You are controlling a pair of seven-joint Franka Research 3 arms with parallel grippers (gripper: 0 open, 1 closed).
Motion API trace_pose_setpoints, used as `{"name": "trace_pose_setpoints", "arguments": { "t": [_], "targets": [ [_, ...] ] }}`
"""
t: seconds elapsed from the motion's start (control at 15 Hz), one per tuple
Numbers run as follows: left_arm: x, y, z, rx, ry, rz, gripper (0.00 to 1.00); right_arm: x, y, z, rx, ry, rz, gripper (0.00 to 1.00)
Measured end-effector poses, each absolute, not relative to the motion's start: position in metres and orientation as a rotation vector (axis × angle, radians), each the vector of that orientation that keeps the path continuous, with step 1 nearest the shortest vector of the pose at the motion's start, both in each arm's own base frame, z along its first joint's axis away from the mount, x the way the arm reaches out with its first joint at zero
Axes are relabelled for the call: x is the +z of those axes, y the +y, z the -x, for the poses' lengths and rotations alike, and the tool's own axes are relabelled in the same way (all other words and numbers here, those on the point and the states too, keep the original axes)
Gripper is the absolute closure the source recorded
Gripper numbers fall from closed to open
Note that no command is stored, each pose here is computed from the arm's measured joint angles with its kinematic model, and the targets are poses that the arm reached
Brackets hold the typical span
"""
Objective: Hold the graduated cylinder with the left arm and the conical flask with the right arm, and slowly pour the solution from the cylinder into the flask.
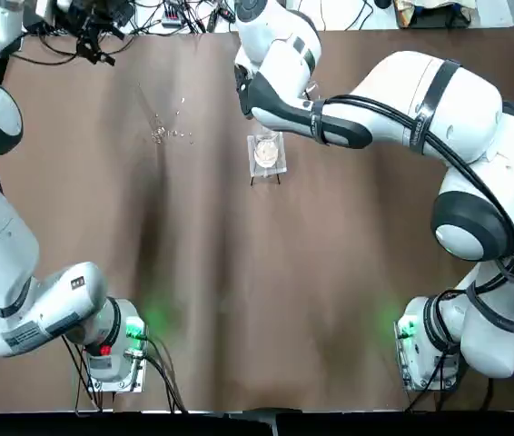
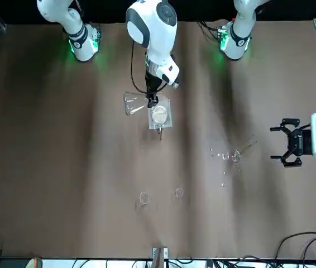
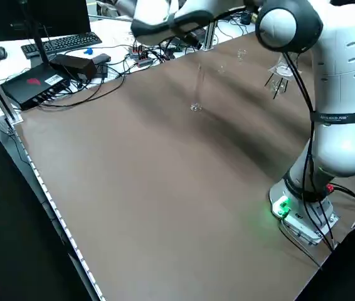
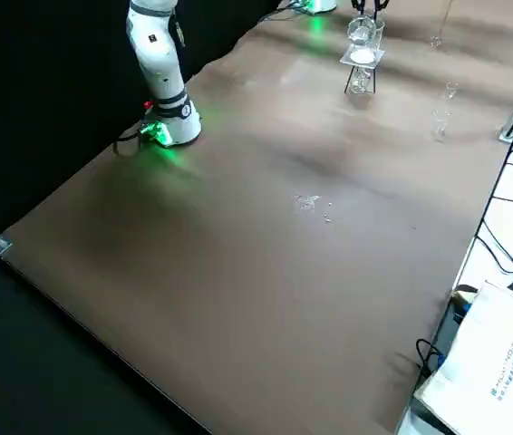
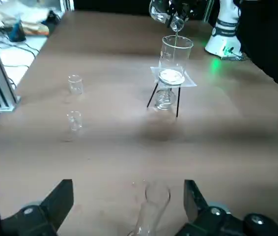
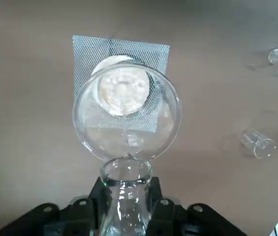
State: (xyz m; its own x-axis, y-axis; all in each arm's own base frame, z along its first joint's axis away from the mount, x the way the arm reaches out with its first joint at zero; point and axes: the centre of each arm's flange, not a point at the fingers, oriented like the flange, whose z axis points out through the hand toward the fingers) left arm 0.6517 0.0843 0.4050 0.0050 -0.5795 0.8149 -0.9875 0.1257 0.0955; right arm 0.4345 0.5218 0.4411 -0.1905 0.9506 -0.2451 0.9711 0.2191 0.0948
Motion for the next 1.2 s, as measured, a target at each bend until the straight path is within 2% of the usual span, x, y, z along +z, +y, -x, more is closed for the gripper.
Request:
{"name": "trace_pose_setpoints", "arguments": {
  "t": [0.4, 0.73, 1.2],
  "targets": [
    [0.451, -0.002, -0.66, 0.492, -1.65, -1.792, 0.01, 0.438, 0.524, -0.433, -0.123, 2.243, -1.801, 0.61],
    [0.473, -0.058, -0.653, 0.235, -1.494, -2.104, 0.01, 0.439, 0.522, -0.436, -0.122, 2.237, -1.804, 0.61],
    [0.485, -0.111, -0.638, -0.053, -1.375, -2.518, 0.01, 0.458, 0.494, -0.47, -0.082, 2.245, -1.975, 0.61]
  ]
}}
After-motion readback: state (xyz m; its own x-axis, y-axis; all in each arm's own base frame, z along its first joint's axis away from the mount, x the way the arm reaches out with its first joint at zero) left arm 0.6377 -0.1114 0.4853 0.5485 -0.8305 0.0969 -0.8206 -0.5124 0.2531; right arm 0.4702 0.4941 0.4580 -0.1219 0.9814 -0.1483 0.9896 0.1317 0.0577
